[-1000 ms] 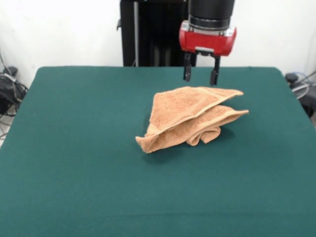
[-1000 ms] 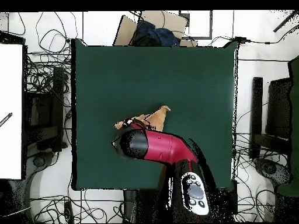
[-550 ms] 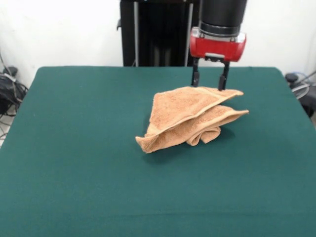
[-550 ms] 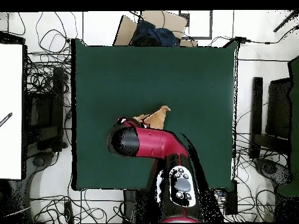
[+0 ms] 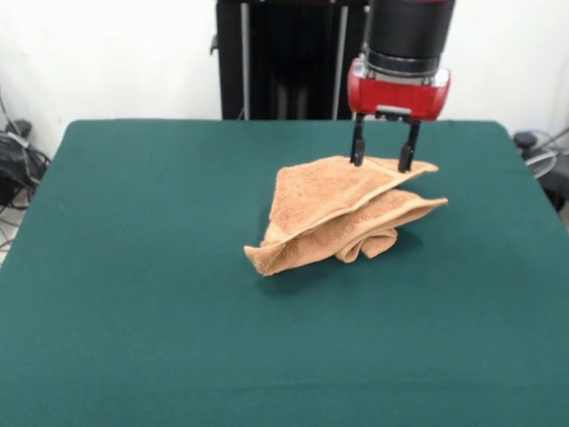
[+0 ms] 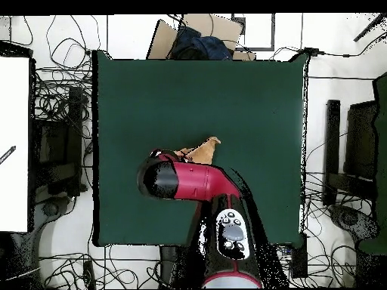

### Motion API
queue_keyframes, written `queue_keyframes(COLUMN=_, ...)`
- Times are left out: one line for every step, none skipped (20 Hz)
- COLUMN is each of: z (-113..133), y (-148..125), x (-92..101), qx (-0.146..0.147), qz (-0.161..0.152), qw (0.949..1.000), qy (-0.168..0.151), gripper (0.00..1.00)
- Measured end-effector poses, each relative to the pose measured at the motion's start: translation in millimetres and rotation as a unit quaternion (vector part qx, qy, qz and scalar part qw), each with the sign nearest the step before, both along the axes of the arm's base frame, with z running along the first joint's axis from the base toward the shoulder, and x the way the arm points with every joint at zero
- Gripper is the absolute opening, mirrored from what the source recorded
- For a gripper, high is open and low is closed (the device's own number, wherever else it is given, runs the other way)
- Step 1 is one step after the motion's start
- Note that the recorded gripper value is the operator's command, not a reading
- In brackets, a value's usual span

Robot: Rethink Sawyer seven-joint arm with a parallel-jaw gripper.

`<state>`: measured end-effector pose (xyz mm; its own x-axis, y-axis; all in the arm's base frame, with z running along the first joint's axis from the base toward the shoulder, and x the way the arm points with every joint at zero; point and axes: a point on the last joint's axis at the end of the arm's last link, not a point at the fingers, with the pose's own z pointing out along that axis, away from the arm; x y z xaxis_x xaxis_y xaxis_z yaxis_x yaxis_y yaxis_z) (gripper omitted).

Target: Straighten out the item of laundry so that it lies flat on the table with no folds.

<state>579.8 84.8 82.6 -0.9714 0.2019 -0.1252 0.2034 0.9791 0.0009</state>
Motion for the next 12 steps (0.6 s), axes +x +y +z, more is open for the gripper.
queue_keyframes(z=-4.7, y=-5.1, x=-0.9, qx=0.001, qz=-0.005, qw=1.0, qy=0.004, gripper=1.0)
queue_keyframes(z=-10.3, y=-10.2, x=-2.0, qx=0.001, qz=-0.009, qw=0.9999, qy=0.009, gripper=1.0)
queue_keyframes(z=-12.7, y=-12.0, x=-2.5, qx=0.002, qz=-0.011, qw=0.9999, qy=0.011, gripper=1.0)
queue_keyframes(z=-15.1, y=-13.9, x=-2.9, qx=0.002, qz=-0.013, qw=0.9998, qy=0.013, gripper=1.0)
queue_keyframes(z=-22.3, y=-19.2, x=-4.0, qx=0.003, qz=-0.017, qw=0.9997, qy=0.019, gripper=1.0)
queue_keyframes(z=-29.1, y=-24.2, x=-4.6, qx=0.004, qz=-0.022, qw=0.9995, qy=0.024, gripper=1.0)
queue_keyframes(z=-33.3, y=-27.4, x=-4.9, qx=0.004, qz=-0.024, qw=0.9993, qy=0.026, gripper=1.0)
queue_keyframes(z=-37.4, y=-30.5, x=-5.2, qx=0.004, qz=-0.027, qw=0.9992, qy=0.029, gripper=1.0)
queue_keyframes(z=-42.0, y=-33.9, x=-5.9, qx=0.005, qz=-0.029, qw=0.9991, qy=0.031, gripper=1.0)
queue_keyframes(z=-54.0, y=-40.9, x=-8.8, qx=0.004, qz=-0.031, qw=0.9988, qy=0.037, gripper=1.0)
queue_keyframes(z=-57.0, y=-42.2, x=-10.0, qx=0.004, qz=-0.031, qw=0.9988, qy=0.039, gripper=1.0)
queue_keyframes(z=-59.8, y=-43.3, x=-11.2, qx=0.004, qz=-0.031, qw=0.9987, qy=0.04, gripper=1.0)
